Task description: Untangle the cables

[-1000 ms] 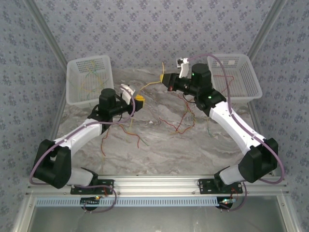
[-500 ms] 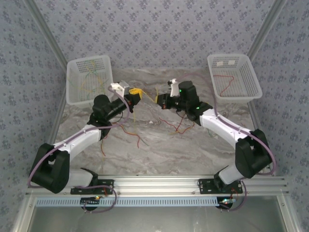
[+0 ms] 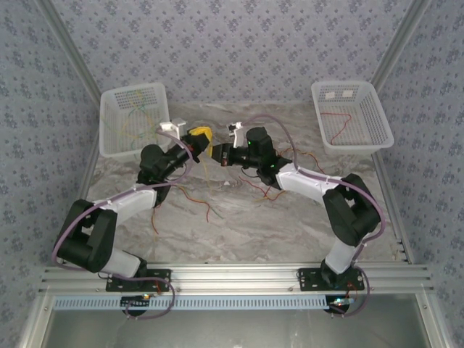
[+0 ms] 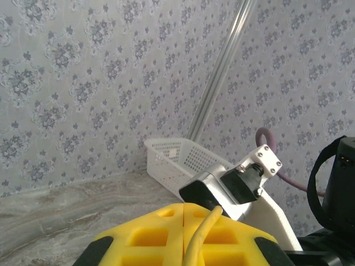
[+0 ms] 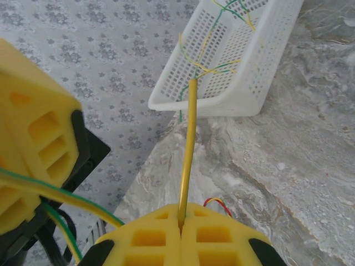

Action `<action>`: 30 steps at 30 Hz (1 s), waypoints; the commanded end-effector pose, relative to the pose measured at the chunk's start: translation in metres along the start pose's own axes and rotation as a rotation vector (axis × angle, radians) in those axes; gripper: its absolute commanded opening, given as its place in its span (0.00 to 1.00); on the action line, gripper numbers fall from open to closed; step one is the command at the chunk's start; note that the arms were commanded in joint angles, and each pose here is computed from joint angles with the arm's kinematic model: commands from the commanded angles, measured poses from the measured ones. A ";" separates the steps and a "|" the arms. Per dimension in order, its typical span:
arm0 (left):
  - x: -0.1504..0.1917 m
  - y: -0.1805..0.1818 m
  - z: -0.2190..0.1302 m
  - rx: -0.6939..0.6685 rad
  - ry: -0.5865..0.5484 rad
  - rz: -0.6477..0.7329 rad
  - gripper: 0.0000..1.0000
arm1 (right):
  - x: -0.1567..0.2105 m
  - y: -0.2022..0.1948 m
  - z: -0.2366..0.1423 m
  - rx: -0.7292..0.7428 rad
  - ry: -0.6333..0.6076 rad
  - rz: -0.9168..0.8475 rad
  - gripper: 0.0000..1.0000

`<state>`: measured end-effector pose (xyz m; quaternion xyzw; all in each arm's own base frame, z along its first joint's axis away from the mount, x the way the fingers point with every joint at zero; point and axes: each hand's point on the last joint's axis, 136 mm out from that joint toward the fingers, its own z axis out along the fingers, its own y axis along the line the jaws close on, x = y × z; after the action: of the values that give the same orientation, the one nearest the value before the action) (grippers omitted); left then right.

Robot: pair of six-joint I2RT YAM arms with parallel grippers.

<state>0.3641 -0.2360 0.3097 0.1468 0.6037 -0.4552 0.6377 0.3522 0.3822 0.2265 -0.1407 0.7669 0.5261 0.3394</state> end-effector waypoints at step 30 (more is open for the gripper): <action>-0.162 0.151 -0.091 -0.897 0.016 0.426 0.00 | -0.027 -0.006 -0.137 0.503 -0.039 -0.374 0.93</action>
<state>0.4237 -0.0467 0.3931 0.0046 0.6620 -0.0770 0.7455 0.3225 0.2789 0.2650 -0.2005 0.8246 0.2927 0.4406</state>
